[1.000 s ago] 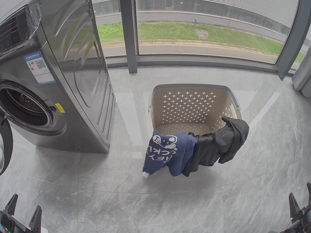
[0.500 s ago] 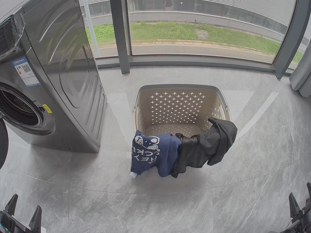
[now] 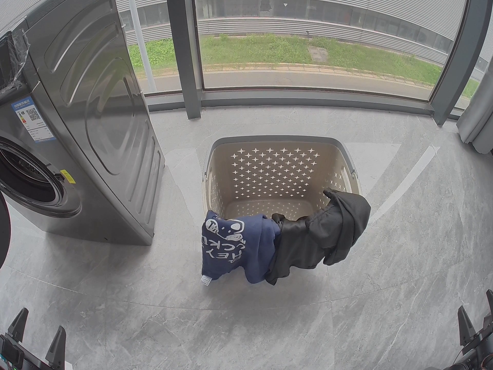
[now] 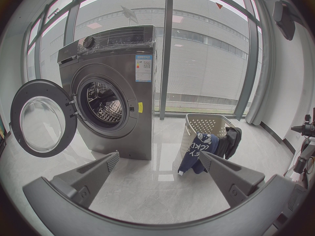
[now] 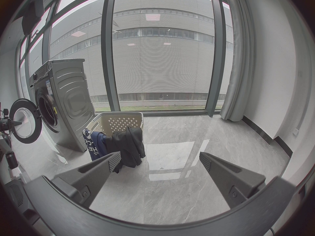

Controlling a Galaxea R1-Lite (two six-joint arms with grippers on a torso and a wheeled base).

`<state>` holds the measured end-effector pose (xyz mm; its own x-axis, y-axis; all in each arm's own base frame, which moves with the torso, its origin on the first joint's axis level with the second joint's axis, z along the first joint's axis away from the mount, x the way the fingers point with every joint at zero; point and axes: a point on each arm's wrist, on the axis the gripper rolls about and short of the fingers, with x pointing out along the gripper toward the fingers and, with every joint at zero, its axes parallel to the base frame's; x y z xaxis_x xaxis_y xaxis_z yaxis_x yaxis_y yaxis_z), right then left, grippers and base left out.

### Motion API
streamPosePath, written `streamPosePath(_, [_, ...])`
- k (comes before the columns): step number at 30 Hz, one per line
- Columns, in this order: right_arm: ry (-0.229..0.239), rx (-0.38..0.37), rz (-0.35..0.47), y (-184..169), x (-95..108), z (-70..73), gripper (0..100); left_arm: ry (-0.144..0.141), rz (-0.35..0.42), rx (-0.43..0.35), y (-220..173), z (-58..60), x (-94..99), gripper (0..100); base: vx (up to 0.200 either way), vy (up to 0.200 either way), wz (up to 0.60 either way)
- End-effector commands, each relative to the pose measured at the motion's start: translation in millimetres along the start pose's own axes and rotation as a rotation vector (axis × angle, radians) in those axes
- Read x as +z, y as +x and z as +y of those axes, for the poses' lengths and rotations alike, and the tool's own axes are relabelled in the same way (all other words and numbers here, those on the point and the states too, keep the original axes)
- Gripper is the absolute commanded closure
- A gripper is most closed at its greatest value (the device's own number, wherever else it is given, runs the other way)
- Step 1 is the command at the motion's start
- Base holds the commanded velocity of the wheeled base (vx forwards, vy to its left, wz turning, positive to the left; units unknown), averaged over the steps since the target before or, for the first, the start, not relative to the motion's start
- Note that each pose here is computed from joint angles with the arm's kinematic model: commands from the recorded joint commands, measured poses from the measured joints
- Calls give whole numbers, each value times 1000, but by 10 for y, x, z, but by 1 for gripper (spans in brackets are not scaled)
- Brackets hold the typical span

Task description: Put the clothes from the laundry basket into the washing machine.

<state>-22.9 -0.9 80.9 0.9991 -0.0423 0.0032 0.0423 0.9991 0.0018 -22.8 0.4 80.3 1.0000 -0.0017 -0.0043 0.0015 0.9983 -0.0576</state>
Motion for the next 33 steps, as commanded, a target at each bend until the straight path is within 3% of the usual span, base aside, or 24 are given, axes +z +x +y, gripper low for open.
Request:
streamPosePath(1, [0, 1, 2, 1, -53, 0, 0, -1, -1, 0, -1, 3, -49, 0, 0, 0, 0])
streamPosePath(13, [0, -1, 0, 1, -51, 0, 0, -1, -1, 0, -1, 3, -49, 0, 0, 0, 0])
streamPosePath(19, [0, 1, 0, 1, -51, 0, 0, -1, -1, 0, -1, 3, -49, 0, 0, -200, 0])
streamPosePath(33, [0, -1, 2, 1, -53, 0, 0, -1, -1, 0, -1, 3, -49, 0, 29, 0, 0])
